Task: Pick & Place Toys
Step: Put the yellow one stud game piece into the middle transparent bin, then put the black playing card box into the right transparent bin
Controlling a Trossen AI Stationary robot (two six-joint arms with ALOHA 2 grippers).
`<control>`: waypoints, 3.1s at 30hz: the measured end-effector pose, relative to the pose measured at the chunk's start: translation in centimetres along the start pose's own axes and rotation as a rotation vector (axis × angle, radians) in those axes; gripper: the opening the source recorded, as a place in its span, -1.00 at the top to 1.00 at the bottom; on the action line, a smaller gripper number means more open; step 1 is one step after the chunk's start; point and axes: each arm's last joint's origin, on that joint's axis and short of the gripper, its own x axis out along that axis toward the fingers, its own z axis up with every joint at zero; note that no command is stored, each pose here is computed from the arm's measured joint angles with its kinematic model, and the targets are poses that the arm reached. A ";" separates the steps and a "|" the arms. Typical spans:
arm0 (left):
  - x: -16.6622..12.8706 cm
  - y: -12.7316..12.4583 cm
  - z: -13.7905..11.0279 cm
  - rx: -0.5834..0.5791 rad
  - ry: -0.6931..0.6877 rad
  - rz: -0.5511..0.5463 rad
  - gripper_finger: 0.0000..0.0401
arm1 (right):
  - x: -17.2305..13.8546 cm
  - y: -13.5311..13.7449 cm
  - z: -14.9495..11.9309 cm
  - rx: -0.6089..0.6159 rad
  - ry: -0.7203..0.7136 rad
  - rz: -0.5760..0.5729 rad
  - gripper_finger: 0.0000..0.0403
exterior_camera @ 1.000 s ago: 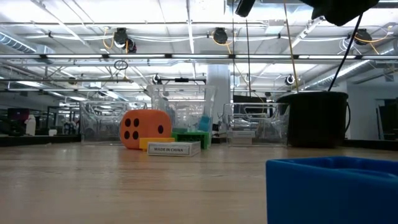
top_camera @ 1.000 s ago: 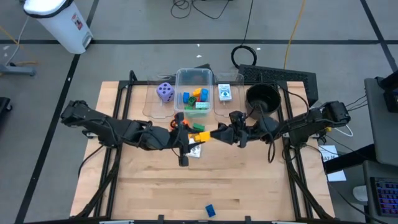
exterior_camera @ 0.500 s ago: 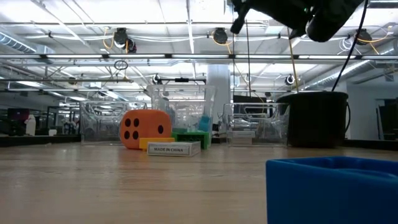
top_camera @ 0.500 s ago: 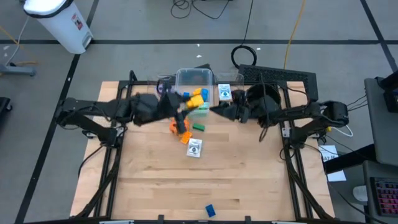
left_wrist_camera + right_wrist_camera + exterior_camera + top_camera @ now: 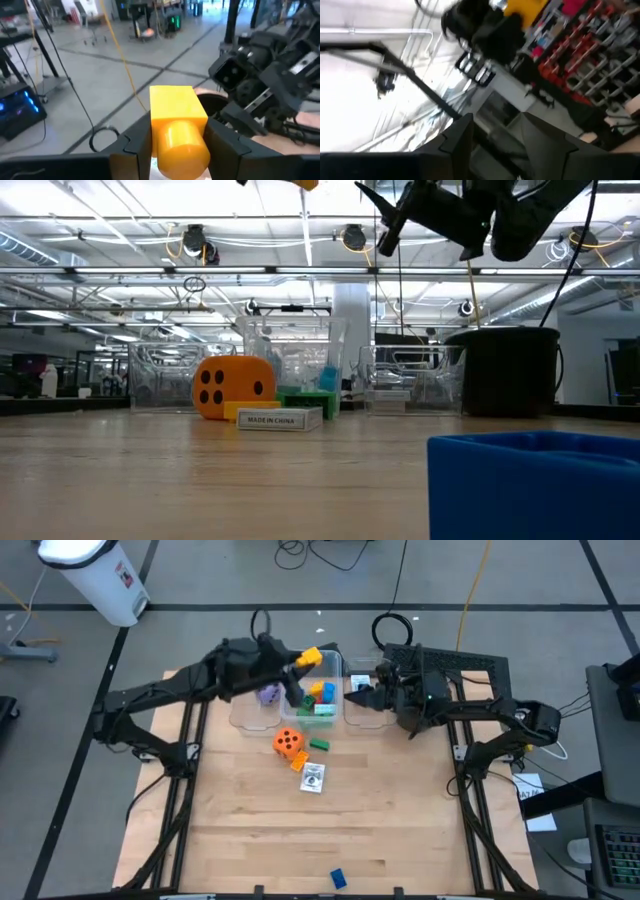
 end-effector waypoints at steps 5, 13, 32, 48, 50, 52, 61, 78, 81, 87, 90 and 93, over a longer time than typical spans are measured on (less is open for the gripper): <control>2.0 1.0 0.7 0.012 0.108 -0.014 0.34 | -0.2 0.0 -0.1 -0.011 0.096 0.030 0.23; 6.5 3.4 -0.5 0.034 0.392 -0.059 0.28 | -0.1 0.1 -0.4 -0.014 0.168 0.056 0.23; 14.6 12.3 -6.4 -0.092 0.698 -0.059 0.35 | -1.1 -0.5 -1.2 -0.132 0.210 -0.266 0.23; 18.3 10.5 -13.0 0.000 0.989 -0.141 0.35 | -1.9 -2.2 -1.6 -0.217 0.148 -0.540 0.23; 18.7 10.2 -13.8 0.022 1.017 -0.142 0.34 | -2.0 -2.3 -1.7 -0.207 0.158 -0.551 0.23; 19.2 9.9 -14.6 0.034 1.044 -0.159 0.30 | -2.0 -2.3 -1.8 -0.199 0.167 -0.560 0.23; 20.6 9.7 -17.7 0.027 1.145 -0.173 0.34 | -1.7 -2.4 -3.4 -0.185 0.235 -0.605 0.23; 21.0 9.9 -18.0 0.023 1.137 -0.167 0.16 | -2.4 -3.1 -5.6 -0.161 0.265 -0.666 0.23; 21.0 9.9 -18.0 0.018 1.140 -0.144 0.00 | -2.4 -3.0 -5.6 -0.144 0.255 -0.664 0.23; 20.8 9.8 -17.7 0.038 1.148 -0.054 -0.26 | -2.1 -2.7 -5.7 -0.155 0.247 -0.634 0.23; 20.4 9.5 -16.7 0.046 1.126 -0.061 -0.32 | -1.8 -2.5 -6.0 -0.157 0.253 -0.616 0.23; 19.7 8.9 -14.6 0.053 1.069 -0.065 -0.33 | -1.7 -2.4 -6.3 -0.155 0.263 -0.608 0.23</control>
